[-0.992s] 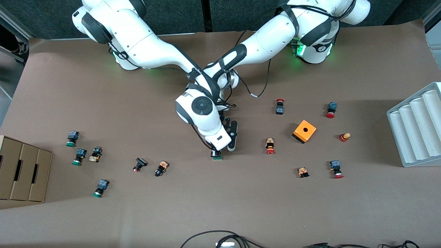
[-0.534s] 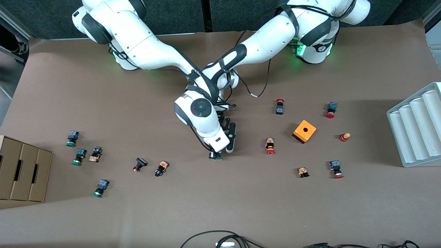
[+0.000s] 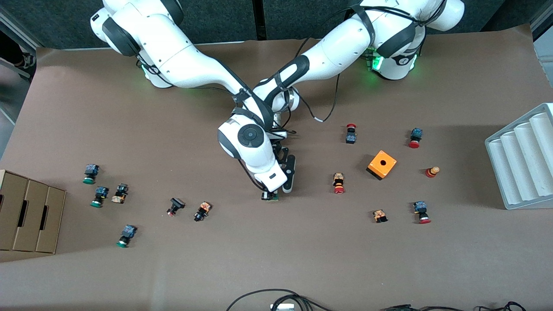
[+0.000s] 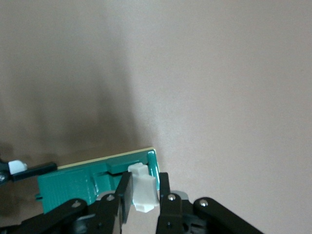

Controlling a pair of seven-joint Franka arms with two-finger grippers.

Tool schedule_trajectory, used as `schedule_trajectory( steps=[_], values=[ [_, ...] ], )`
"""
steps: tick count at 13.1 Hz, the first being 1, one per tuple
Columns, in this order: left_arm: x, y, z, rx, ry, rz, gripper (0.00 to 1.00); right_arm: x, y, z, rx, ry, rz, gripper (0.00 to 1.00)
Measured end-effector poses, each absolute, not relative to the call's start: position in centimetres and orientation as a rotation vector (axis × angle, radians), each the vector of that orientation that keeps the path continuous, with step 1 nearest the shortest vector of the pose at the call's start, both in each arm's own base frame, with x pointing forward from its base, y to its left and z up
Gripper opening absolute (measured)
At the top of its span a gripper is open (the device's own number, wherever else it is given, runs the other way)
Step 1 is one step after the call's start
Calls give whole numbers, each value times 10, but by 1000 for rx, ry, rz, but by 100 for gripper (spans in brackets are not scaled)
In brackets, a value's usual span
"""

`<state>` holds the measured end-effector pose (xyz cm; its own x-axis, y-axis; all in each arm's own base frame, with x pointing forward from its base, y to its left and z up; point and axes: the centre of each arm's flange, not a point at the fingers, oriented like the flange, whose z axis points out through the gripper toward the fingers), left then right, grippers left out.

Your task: Close load switch with both arms

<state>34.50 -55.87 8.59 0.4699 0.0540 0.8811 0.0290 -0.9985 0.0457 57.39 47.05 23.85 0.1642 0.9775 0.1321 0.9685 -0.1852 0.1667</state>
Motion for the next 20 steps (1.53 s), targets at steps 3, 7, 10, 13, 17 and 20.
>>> schedule_trajectory(
  steps=[3, 7, 10, 13, 17, 20],
  values=[
    [345, -559, 86, 2672, 75, 1603, 49, 576, 469, 239, 2364, 1972, 336, 28],
    [345, -559, 86, 2672, 75, 1603, 49, 579, 470, 243, 2363, 1969, 352, 29],
    [345, -559, 86, 2672, 76, 1603, 49, 579, 470, 243, 2363, 1969, 352, 29],
    [345, -559, 86, 2672, 76, 1603, 49, 579, 470, 243, 2363, 1969, 353, 29],
    [345, -559, 86, 2672, 76, 1603, 49, 580, 470, 242, 2363, 1967, 360, 30],
    [345, -559, 86, 2672, 76, 1603, 49, 580, 470, 240, 2363, 1967, 364, 31]
  ],
)
